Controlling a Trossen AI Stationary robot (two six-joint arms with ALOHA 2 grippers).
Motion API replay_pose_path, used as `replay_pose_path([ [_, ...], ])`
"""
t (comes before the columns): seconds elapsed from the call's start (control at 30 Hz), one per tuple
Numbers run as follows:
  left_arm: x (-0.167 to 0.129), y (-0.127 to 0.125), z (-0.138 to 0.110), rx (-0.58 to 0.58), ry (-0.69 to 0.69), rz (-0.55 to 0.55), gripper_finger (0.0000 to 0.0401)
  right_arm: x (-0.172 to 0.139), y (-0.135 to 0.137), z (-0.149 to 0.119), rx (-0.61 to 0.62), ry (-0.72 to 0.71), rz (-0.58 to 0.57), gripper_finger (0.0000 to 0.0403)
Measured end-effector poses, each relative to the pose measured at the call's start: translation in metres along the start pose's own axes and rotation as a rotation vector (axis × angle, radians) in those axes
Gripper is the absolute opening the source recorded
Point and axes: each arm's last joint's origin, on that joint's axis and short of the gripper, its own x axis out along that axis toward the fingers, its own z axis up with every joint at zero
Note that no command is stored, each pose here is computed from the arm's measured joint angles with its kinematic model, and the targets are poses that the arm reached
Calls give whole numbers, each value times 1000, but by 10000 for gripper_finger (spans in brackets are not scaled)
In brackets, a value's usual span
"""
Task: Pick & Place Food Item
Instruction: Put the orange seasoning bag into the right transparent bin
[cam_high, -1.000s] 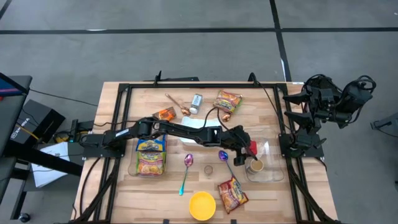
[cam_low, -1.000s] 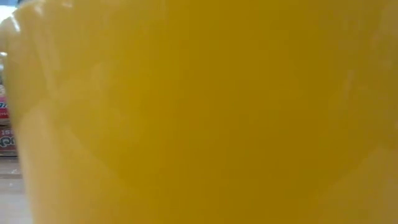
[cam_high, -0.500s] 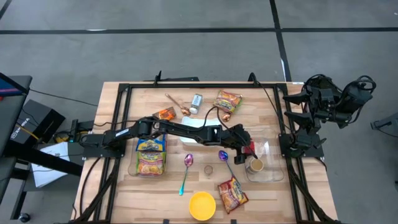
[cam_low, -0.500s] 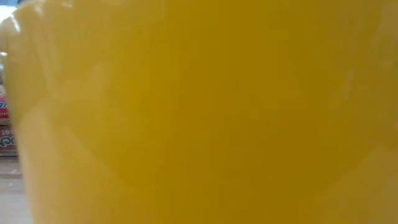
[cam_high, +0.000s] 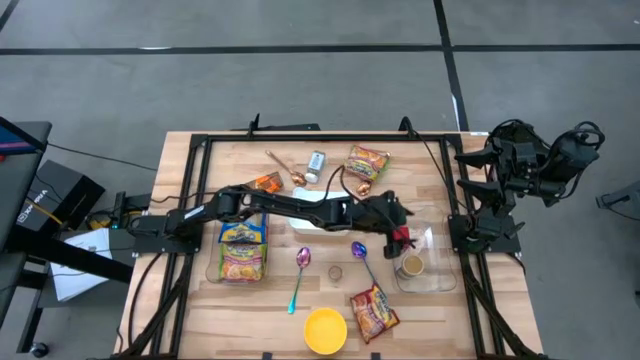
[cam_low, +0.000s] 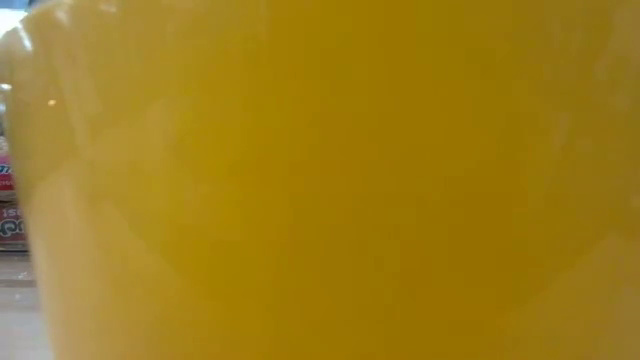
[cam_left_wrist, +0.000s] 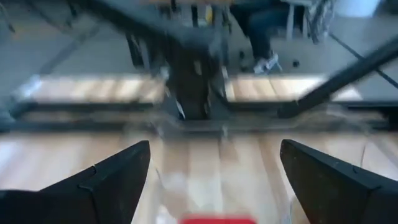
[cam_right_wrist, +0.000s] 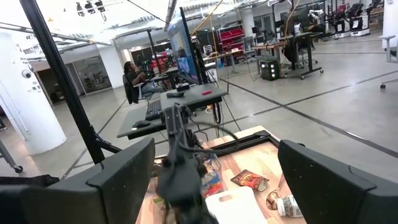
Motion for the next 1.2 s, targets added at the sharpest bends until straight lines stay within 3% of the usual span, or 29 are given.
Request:
replay_pose_path([
  [0.13, -25, 12, 41, 41, -90, 70, 339, 0, 0, 0, -4, 0, 0, 333],
  [0.3, -71, 40, 96, 137, -160, 233, 329, 0, 0, 0, -10, 2, -17, 333],
  [0.4, -107, 58, 124, 171, -142, 332, 330, 0, -1, 0, -12, 4, -27, 333],
  [0.57, -167, 85, 150, 178, -11, 415, 333, 0, -1, -1, -17, 7, -50, 333],
  [0.73, -220, 107, 151, 70, 173, 472, 328, 0, -3, -1, -12, 12, -91, 333],
  [0.9, -259, 121, 135, -64, 334, 513, 324, 0, -6, 0, 1, 4, -123, 333],
  [1.2, -302, 113, 66, -86, 425, 520, 321, 0, -17, 7, 100, -33, -224, 333],
])
